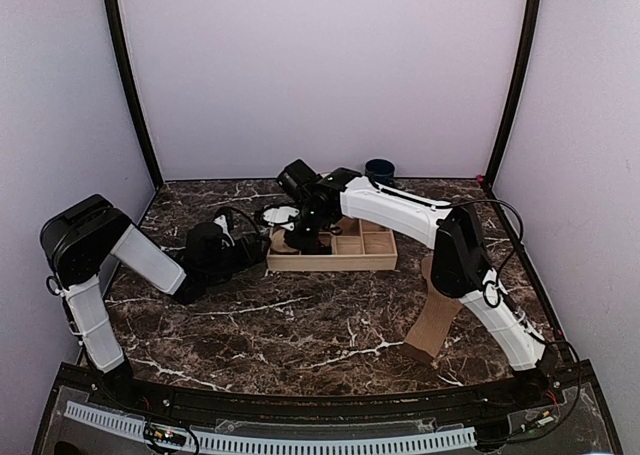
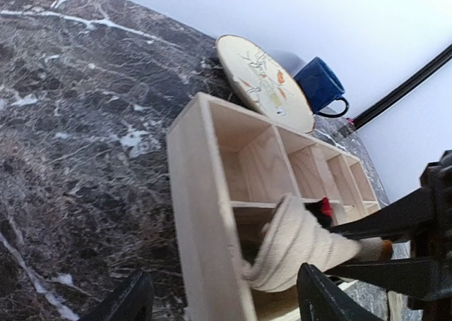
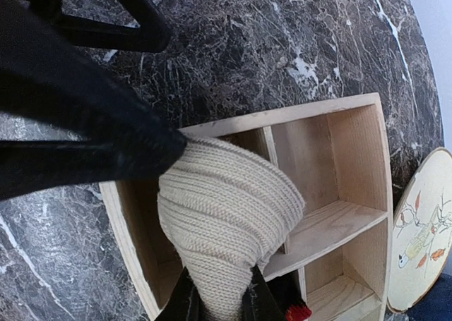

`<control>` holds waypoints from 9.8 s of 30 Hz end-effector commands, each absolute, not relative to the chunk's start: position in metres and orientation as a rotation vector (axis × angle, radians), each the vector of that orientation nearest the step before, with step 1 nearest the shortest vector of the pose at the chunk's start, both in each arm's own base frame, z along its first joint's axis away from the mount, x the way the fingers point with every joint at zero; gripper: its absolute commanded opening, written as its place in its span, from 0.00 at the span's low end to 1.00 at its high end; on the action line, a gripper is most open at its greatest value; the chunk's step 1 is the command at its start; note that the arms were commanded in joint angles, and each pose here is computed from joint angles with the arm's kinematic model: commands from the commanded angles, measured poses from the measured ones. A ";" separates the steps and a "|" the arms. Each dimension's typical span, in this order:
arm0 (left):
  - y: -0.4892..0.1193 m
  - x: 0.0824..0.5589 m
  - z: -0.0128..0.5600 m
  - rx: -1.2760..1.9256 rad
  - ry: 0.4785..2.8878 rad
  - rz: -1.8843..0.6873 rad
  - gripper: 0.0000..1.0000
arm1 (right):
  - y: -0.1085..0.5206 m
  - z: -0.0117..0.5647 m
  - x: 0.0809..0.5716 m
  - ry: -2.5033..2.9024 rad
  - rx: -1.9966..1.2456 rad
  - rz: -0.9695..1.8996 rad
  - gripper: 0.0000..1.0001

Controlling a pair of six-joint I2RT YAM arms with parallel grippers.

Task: Roll the socks
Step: Move the storage box to the center of the board, then place the sock in the storage box, then adjust the sock in the storage box.

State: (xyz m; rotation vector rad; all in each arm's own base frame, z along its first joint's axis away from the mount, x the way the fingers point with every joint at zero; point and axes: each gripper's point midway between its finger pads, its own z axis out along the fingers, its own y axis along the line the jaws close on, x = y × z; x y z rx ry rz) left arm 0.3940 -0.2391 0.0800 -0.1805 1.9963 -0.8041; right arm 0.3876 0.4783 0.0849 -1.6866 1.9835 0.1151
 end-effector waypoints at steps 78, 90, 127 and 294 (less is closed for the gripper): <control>-0.217 0.367 0.070 -0.239 2.581 -0.678 0.72 | 0.443 0.036 0.174 2.657 -1.713 0.725 0.00; -0.231 0.364 0.049 -0.202 2.647 -0.754 0.70 | 0.471 0.026 0.220 2.501 -1.502 0.620 0.00; -0.244 0.362 0.047 -0.208 2.673 -0.849 0.68 | 0.450 0.027 0.229 2.433 -1.372 0.440 0.44; -0.268 0.378 0.024 -0.160 2.794 -0.917 0.67 | 0.414 0.131 0.286 2.364 -1.163 0.328 0.10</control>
